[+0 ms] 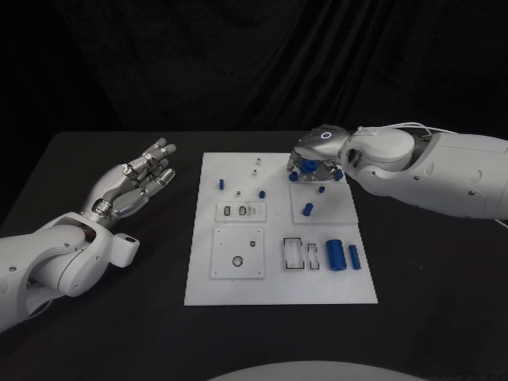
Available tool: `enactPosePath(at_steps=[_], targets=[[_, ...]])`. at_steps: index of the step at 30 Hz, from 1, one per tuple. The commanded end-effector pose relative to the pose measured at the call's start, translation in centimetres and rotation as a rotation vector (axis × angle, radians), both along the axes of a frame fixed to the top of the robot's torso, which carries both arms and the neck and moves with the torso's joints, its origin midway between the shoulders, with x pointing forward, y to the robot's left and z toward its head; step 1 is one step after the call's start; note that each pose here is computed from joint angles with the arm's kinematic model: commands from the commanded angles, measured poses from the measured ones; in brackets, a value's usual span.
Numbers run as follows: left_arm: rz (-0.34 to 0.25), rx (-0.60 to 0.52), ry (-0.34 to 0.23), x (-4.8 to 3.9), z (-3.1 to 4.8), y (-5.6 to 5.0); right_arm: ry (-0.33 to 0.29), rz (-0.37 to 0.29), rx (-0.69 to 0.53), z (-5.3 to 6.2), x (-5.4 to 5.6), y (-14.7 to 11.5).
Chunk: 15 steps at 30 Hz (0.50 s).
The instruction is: Assemble the parts on the task board
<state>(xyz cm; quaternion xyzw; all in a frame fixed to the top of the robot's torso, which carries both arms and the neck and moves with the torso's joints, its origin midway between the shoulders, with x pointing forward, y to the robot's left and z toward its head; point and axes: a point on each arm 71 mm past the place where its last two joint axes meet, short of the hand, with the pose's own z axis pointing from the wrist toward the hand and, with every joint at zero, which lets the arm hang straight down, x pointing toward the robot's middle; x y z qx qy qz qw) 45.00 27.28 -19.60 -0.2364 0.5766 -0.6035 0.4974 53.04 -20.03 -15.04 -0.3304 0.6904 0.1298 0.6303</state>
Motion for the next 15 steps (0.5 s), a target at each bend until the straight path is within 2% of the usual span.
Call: enactPosePath(at_steps=[1, 15], targets=[[-0.064, -0.069, -0.155, -0.46, 1.28, -0.3, 0.01, 0.001, -0.017, -0.3, 0.0, -0.1], [-0.063, -0.067, -0.149, -0.36, 1.21, -0.3, 0.008, 0.021, -0.002, -1.6, 0.4, 0.2]])
